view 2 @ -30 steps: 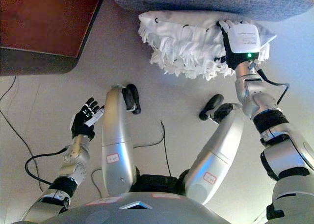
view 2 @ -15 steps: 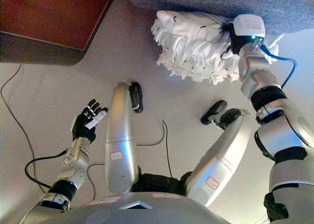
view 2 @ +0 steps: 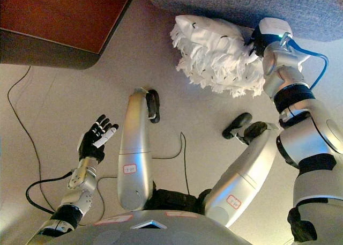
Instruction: Pick up the pillow and put it on the sofa.
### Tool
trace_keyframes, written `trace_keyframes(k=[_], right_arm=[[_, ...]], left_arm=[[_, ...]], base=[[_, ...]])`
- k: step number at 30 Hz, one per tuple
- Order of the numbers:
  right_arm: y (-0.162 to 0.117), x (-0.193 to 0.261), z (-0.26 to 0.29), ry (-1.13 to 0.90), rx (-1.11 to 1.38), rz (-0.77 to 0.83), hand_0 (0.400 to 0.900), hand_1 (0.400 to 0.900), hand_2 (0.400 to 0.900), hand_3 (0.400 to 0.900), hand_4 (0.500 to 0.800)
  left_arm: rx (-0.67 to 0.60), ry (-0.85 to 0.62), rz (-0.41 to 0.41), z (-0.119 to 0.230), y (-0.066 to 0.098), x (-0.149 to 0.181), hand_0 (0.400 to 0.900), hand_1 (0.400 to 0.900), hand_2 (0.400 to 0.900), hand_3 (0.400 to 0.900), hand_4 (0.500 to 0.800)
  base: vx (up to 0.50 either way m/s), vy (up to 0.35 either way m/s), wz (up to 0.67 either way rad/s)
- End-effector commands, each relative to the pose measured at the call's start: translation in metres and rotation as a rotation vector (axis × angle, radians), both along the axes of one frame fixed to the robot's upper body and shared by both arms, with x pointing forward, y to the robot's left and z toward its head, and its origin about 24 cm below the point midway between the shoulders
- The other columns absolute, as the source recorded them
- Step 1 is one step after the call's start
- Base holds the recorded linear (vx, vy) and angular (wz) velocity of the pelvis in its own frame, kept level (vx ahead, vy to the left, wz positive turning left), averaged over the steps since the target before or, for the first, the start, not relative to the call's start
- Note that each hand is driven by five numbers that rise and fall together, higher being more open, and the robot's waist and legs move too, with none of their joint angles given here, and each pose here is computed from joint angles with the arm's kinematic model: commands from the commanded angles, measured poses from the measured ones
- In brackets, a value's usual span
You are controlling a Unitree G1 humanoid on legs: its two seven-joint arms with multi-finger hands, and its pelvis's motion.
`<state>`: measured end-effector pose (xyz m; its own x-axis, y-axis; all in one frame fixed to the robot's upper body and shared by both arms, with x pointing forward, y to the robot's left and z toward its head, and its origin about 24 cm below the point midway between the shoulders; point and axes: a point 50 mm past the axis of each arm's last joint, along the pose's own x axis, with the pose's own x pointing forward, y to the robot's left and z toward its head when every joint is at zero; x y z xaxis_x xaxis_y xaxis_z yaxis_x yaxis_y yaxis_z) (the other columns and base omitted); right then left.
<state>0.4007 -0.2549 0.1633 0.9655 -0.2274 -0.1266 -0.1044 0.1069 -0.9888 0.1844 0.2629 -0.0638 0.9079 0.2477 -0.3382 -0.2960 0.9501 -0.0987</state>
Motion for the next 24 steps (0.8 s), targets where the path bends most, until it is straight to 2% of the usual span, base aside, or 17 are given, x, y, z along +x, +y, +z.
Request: trace_keyframes(k=[1,8,16,24], right_arm=[[-0.01,0.002,0.02,-0.079,0.117,-0.051,0.4,0.4,0.4,0.4,0.5],[-0.002,-0.001,0.023,-0.171,0.282,0.012,0.4,0.4,0.4,0.4,0.5],[0.006,-0.01,0.035,-0.313,0.28,0.106,0.4,0.4,0.4,0.4,0.5],[0.014,-0.025,0.038,-0.419,0.234,0.199,0.4,0.4,0.4,0.4,0.5]], left_arm=[[0.041,-0.031,-0.001,0.002,0.005,-0.014,0.9,0.9,0.9,0.9,0.8],[0.036,-0.051,0.015,0.004,0.002,-0.012,0.9,0.9,0.9,0.9,0.8],[0.049,-0.073,0.001,0.009,-0.007,0.003,0.9,0.9,0.9,0.9,0.8],[0.112,-0.063,-0.056,0.021,-0.012,0.033,0.9,0.9,0.9,0.9,0.8]], base=[[-0.021,0.013,-0.04],[-0.021,0.019,-0.06],[-0.019,0.007,-0.08],[-0.003,-0.005,-0.1]])
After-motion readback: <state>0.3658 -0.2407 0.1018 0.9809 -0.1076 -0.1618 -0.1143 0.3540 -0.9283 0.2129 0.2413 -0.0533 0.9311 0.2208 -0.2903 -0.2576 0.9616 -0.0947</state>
